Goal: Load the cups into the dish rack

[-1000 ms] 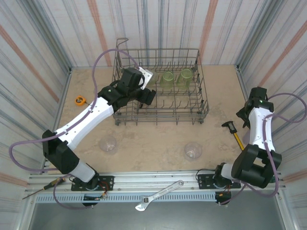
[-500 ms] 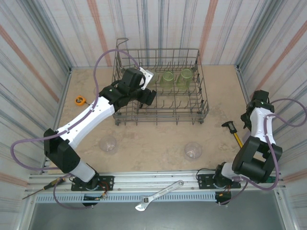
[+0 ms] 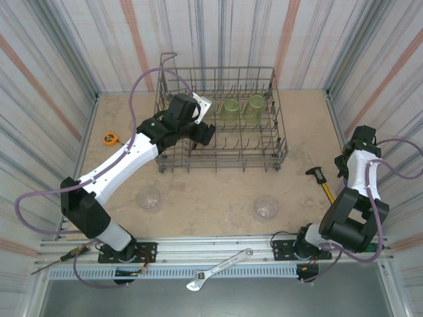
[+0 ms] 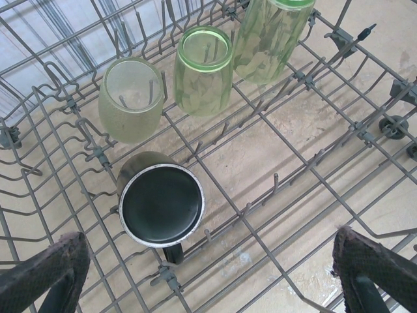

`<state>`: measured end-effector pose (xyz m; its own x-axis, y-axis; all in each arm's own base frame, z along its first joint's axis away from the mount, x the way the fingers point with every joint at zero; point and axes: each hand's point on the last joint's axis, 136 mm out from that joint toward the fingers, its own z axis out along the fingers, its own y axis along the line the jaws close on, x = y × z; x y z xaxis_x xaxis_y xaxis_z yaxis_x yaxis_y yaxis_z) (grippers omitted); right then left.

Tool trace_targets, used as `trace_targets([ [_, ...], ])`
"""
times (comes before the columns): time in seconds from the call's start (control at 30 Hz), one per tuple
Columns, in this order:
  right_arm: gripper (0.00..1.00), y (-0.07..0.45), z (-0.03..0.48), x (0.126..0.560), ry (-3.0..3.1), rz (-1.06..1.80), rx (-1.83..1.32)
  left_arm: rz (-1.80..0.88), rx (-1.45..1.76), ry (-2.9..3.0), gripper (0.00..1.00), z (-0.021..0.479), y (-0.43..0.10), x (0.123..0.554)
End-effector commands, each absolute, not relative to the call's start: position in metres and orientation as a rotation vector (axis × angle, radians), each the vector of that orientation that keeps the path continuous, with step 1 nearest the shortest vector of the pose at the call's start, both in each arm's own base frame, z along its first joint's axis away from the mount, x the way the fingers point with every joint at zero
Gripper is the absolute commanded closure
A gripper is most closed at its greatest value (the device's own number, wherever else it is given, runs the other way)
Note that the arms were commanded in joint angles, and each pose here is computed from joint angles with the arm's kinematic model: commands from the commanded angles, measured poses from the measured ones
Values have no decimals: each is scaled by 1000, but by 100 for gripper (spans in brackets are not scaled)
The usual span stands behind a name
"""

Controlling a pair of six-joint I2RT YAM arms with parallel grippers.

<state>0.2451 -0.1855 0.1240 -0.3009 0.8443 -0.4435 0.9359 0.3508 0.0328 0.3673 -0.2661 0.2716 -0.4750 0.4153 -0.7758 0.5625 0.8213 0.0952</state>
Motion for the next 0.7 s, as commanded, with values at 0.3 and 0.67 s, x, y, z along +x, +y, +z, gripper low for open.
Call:
trace_targets([
  [0.3,100,-167,147,262,2179,-107,1436,-205,740,2137,1,267,-270,367],
  [0.67,100,-156,200,287,2080,31,1224,-220,735,2138,1,273,-270,365],
])
